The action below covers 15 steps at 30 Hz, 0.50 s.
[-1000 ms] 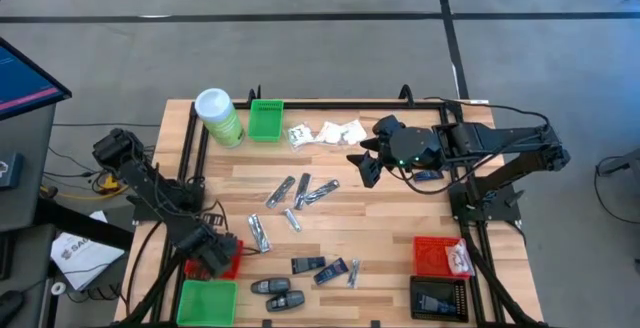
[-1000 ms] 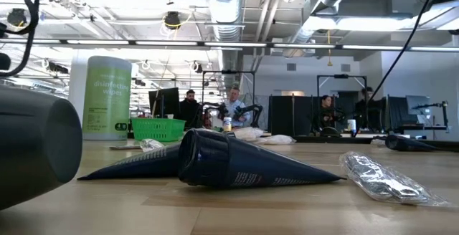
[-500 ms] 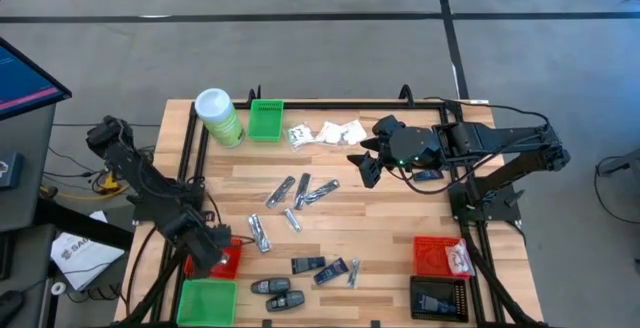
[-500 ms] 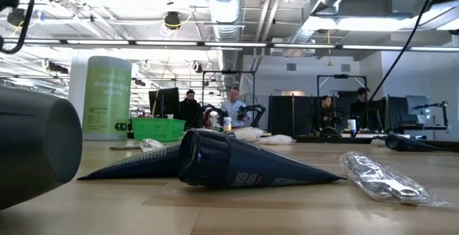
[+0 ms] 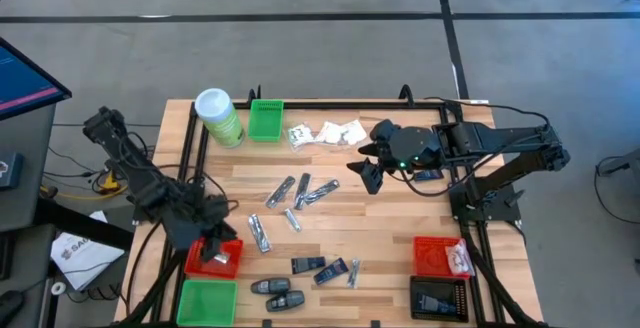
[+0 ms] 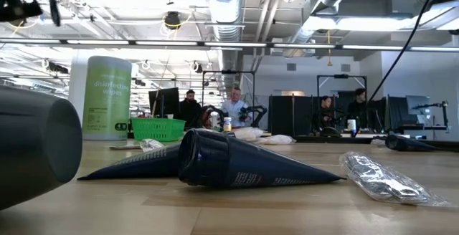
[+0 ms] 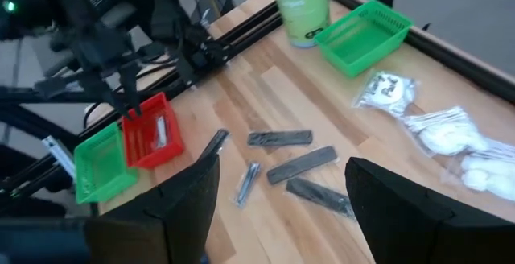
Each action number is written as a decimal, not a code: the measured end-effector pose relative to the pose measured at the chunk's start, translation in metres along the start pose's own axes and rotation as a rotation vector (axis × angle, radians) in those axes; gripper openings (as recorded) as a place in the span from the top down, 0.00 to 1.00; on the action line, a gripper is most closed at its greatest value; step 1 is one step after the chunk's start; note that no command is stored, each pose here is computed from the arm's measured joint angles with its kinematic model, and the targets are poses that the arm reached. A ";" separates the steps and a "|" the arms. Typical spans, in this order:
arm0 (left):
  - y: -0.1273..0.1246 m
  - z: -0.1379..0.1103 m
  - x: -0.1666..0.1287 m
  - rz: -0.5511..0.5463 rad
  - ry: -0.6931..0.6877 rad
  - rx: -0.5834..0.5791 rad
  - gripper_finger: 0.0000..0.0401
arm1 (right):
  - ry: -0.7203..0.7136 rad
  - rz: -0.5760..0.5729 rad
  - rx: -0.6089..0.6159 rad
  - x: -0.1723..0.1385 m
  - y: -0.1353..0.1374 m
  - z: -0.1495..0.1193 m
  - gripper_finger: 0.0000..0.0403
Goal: Pick & Place Travel size toiletries
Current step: Put the top deodorant into the bottom green bin
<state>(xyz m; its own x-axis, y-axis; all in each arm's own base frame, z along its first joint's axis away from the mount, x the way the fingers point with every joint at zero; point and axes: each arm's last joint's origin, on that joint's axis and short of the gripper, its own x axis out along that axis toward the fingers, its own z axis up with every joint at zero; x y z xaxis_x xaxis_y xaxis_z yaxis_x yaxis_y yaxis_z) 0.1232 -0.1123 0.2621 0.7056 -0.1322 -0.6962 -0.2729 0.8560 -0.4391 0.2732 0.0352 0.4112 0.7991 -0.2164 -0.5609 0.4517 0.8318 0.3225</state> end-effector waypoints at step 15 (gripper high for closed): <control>-0.022 0.044 0.003 -0.108 -0.446 0.015 0.90 | 0.040 0.065 -0.015 -0.003 0.008 -0.006 0.35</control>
<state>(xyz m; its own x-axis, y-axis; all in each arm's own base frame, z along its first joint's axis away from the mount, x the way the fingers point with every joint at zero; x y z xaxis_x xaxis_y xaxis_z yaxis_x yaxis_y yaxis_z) 0.1602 -0.1099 0.2944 0.9429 0.0035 -0.3330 -0.1745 0.8569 -0.4851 0.2721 0.0456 0.4110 0.8099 -0.1419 -0.5691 0.3933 0.8512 0.3475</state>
